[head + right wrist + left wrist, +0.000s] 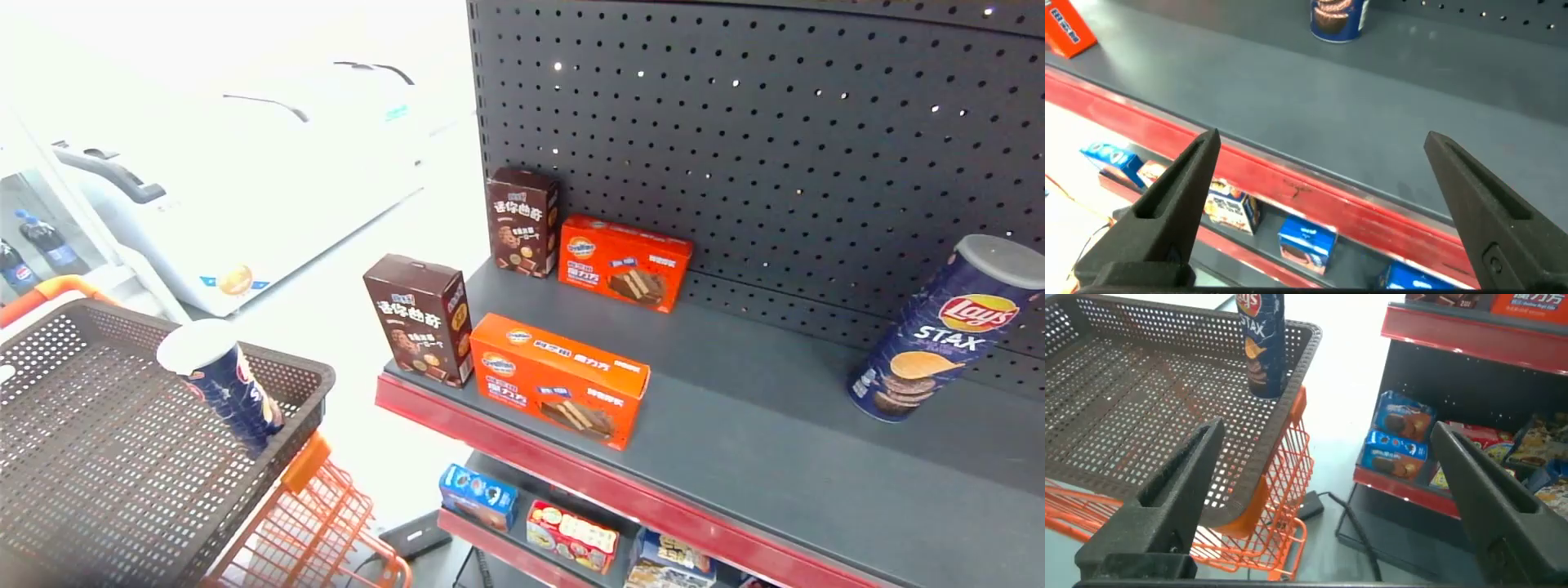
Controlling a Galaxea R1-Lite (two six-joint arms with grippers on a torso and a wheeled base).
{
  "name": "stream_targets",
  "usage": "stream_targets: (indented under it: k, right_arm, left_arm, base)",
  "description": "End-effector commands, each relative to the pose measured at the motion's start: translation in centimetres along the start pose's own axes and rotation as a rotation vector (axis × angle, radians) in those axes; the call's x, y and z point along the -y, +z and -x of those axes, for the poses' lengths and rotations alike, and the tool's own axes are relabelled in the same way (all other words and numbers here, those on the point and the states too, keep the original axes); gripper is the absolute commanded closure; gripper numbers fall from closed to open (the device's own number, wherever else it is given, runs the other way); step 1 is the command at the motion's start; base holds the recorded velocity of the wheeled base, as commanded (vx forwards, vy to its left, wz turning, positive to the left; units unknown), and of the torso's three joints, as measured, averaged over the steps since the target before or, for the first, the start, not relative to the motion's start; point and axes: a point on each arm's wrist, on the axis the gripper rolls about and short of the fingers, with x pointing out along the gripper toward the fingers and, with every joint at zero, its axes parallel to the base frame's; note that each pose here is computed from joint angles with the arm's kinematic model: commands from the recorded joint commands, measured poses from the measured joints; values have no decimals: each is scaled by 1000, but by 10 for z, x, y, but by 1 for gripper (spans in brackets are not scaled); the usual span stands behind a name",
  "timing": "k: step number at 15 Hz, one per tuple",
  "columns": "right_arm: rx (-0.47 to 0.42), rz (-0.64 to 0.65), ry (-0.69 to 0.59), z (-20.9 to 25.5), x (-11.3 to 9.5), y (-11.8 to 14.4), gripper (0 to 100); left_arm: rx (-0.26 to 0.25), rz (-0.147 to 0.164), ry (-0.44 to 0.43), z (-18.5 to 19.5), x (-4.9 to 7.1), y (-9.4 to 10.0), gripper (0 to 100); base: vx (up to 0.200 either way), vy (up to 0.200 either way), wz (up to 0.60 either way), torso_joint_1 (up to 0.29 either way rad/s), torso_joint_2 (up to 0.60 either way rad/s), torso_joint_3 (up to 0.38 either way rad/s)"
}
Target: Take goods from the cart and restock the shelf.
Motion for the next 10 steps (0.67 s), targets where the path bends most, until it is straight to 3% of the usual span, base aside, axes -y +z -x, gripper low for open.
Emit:
stream_targets:
  k: [1, 6, 7, 8, 9, 10]
  right_arm:
    - [1, 0, 0, 0, 0, 0, 0]
    - [1, 0, 0, 0, 0, 0, 0]
    - [1, 0, 0, 0, 0, 0, 0]
    - [-1, 0, 0, 0, 0, 0, 0]
    - [1, 0, 0, 0, 0, 0, 0]
    - [1, 0, 0, 0, 0, 0, 0]
  left_arm:
    - [1, -3, -2, 0, 0, 0, 0]
    - [2, -4, 9, 0, 0, 0, 0]
    - [25, -7, 30, 2, -1, 8, 0]
    - [46, -16, 38, 7, -1, 27, 0]
    - [-51, -20, 65, 2, -2, 43, 0]
    - [-92, -22, 82, -2, -2, 54, 0]
  base:
    - [0, 0, 0, 0, 0, 0]
    - [0, 0, 0, 0, 0, 0]
    - [0, 0, 0, 0, 0, 0]
    - [0, 0, 0, 0, 0, 0]
    - [0, 0, 0, 0, 0, 0]
    - [0, 0, 0, 0, 0, 0]
